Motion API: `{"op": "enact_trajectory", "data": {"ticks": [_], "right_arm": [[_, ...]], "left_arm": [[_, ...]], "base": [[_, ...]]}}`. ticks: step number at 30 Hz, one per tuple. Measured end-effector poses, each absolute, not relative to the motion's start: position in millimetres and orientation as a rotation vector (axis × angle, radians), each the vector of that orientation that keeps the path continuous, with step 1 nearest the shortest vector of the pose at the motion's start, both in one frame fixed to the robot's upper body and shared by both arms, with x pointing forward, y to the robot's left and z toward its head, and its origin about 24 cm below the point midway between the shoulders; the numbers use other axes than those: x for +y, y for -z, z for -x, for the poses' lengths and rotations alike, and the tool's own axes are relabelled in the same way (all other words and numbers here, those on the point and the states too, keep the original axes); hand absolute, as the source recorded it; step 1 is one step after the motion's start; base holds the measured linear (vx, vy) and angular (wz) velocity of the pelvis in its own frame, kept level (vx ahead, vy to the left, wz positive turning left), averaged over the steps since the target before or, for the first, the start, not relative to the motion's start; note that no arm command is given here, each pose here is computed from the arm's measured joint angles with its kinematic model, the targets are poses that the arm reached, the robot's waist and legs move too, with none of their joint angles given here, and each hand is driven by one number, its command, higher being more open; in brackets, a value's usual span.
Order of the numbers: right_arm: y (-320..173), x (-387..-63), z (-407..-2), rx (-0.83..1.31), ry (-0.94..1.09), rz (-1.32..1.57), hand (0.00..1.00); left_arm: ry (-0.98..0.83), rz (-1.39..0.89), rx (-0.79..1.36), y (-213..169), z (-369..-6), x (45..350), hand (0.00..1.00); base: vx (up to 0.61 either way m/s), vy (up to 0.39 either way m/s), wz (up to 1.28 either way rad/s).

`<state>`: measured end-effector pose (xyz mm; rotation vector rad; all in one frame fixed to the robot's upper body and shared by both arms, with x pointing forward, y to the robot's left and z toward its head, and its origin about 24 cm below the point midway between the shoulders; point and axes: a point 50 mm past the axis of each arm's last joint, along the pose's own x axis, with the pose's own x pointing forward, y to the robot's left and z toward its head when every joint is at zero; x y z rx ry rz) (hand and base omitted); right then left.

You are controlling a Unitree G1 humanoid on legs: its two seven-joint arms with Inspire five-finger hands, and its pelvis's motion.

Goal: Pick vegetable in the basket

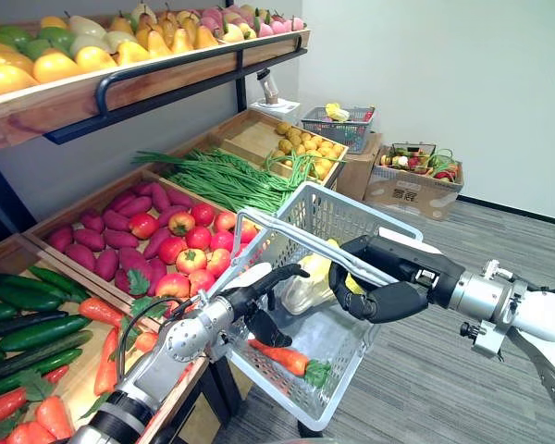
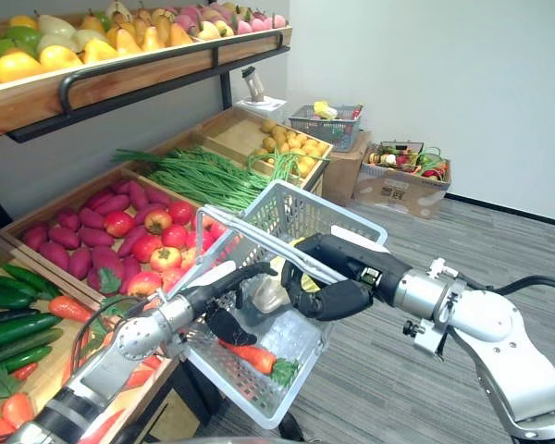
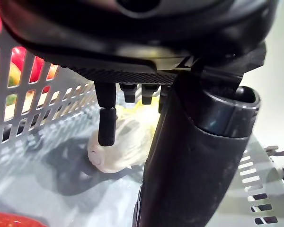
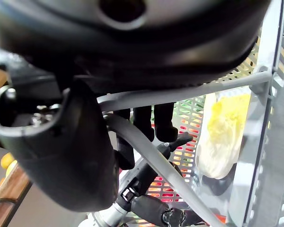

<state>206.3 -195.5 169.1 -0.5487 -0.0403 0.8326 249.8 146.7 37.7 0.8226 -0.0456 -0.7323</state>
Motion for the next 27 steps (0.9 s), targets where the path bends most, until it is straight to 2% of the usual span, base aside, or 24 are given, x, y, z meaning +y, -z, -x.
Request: {"op": "enact_trajectory", "data": {"ticks": [4, 10, 15, 21, 23, 27], "right_arm": [[-171, -196, -208, -0.048, -0.811, 0.553, 0.00], [-170, -197, -211, -0.041, -0.803, 0.546, 0.00], [-165, -210, -226, -0.008, -0.691, 0.512, 0.00], [-154, -226, -233, 0.059, -0.608, 0.477, 0.00], [-145, -238, -238, 0.109, -0.533, 0.457, 0.00], [-136, -258, -243, 0.172, -0.414, 0.432, 0.00]], "left_arm": [[0.761, -0.867, -0.063, -50, -260, 144, 1.00], [0.923, -0.918, -0.301, -137, -266, 129, 1.00], [1.105, -0.861, -0.257, -153, -256, 118, 1.00], [1.188, -0.798, -0.106, -153, -256, 119, 1.00], [1.293, -0.758, -0.025, -152, -248, 118, 1.00], [1.365, -0.750, 0.043, -147, -240, 119, 1.00]], "base": [[0.01, 0.018, -0.05], [0.01, 0.011, 0.08], [0.01, 0.025, 0.09], [0.00, 0.015, 0.12], [0.02, 0.019, 0.15], [0.03, 0.021, 0.14]]}}
